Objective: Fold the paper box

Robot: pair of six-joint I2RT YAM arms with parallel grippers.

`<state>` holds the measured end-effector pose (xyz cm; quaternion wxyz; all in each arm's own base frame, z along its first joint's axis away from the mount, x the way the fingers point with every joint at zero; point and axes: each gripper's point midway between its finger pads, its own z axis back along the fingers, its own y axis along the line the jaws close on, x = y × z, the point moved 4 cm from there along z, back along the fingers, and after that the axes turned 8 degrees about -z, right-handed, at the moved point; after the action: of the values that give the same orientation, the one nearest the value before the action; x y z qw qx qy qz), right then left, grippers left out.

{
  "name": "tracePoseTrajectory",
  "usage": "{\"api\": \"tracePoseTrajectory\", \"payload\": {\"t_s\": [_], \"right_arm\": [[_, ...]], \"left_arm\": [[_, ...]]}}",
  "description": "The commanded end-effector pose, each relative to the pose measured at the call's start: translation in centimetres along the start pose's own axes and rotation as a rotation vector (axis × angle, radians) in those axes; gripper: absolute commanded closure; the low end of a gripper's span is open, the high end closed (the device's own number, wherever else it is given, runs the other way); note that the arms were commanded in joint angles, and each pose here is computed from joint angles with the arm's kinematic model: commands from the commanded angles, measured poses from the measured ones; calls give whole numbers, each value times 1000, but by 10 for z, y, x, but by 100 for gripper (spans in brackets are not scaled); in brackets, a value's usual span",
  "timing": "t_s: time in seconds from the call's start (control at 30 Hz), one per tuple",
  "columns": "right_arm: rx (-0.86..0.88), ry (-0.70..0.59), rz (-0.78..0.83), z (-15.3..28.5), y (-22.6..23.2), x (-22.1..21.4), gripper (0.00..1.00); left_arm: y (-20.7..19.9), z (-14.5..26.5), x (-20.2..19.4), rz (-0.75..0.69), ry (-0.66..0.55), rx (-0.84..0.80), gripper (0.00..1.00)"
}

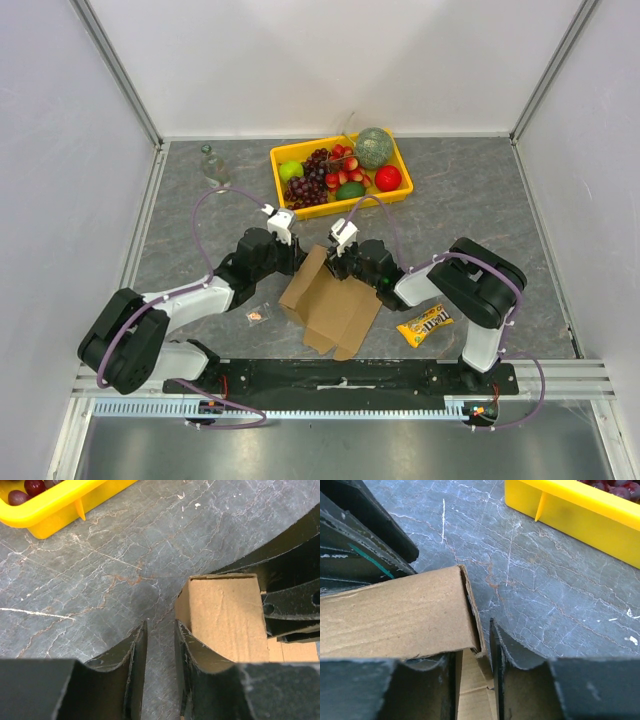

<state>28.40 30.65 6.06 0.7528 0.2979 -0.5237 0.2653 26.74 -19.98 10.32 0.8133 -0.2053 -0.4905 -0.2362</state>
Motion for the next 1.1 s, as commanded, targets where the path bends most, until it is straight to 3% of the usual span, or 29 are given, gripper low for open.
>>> {"api": "tracePoseTrajectory", "payload": {"t_s": [0.0,0.67,0.77,0.9,1.07], "right_arm": [[-34,-19,30,-5,-3,8,69],[-83,-24,20,-7,-8,9,90],[-83,-26,15,-5,-8,9,82],[-67,-36,6,0,-5,10,55],[-70,-63,0,18,-4,16,40]], "left_arm": [[-6,0,-3,28,-8,-37,66],[-12,-2,-10,32,-13,-87,70],[-12,-3,-12,37,-14,-87,70],[-9,-1,-9,32,-20,-60,70],[4,7,2,32,-56,43,70]]}}
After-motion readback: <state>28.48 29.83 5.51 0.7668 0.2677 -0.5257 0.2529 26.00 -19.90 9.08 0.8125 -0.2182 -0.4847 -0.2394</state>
